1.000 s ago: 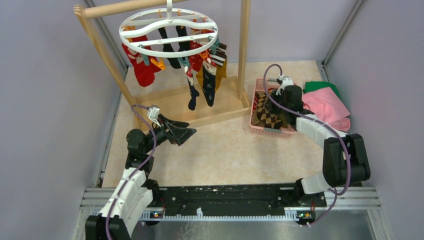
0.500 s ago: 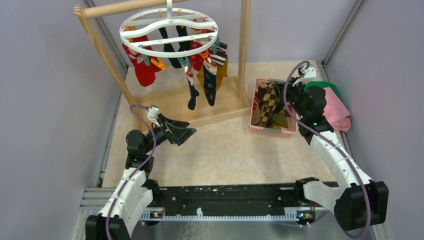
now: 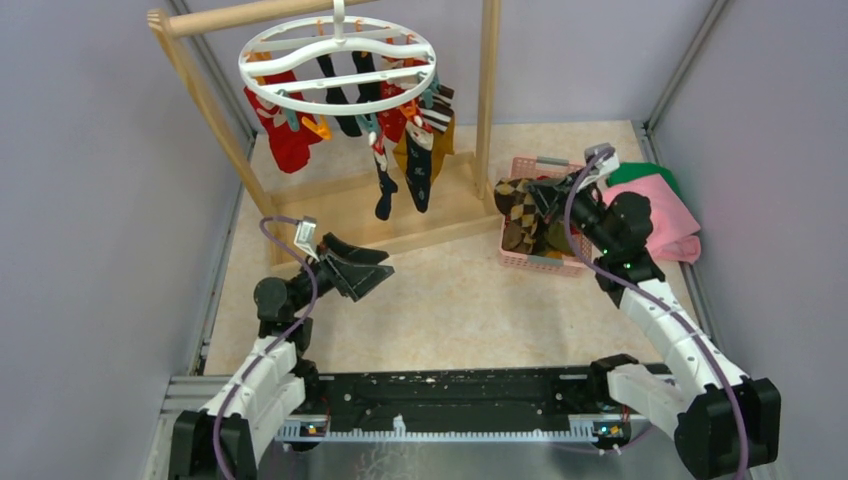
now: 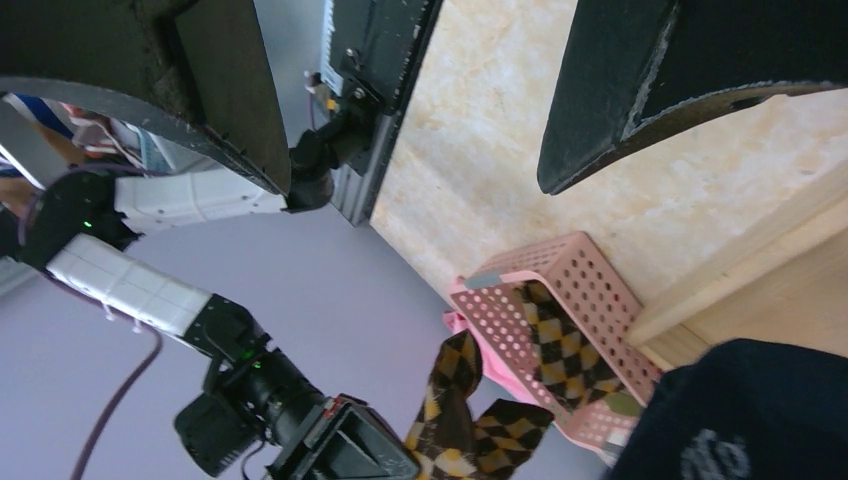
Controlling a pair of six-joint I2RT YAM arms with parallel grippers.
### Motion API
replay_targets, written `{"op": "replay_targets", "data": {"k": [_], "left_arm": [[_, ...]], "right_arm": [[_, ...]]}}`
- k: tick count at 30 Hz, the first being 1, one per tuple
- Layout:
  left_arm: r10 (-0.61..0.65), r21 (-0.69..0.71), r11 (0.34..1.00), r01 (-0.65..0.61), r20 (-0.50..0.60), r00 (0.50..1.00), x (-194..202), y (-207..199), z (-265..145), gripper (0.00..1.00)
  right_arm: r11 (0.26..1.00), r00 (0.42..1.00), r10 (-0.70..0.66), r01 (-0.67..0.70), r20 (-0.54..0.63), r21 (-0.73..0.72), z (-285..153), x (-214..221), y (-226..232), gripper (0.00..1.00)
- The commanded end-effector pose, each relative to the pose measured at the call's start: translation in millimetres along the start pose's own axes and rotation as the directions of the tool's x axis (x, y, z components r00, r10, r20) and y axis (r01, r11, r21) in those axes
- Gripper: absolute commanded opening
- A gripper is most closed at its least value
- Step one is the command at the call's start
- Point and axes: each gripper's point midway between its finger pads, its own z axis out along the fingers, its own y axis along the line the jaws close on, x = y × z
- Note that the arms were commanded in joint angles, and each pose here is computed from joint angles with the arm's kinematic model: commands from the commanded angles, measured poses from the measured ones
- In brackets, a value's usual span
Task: Clip the socks to the hanger
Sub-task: Pick up the sock from the bin.
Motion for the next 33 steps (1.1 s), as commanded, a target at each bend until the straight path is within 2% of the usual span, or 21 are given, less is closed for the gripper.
{"op": "replay_targets", "data": {"k": [1, 8, 15, 33], "left_arm": [[0.048, 0.16, 0.986, -0.054, 0.044, 0.998, -4, -38, 2, 0.99], [0.066, 0.212, 0.975, -0.071, 0.032, 0.997, 15, -54, 20, 0.99], [0.038, 0.148, 0.988, -0.046, 0.059, 0.998, 25, -41, 29, 0.99], [-0.063, 0.118, 0.992, 0.053, 0.083, 0.995, 48, -38, 69, 0.98]], "right_arm": [[0.977, 0.999, -0.038, 0.042, 0.023, -0.21, -4, 2, 54, 0.0], [0.935, 1.0, -0.024, 0.021, -0.004, -0.353, -6, 33, 99, 0.0], [0.902, 1.0, 0.01, -0.017, -0.018, -0.431, -3, 44, 129, 0.0], [0.872, 0.994, 0.11, -0.095, 0.002, -0.481, 13, 47, 165, 0.0]]}}
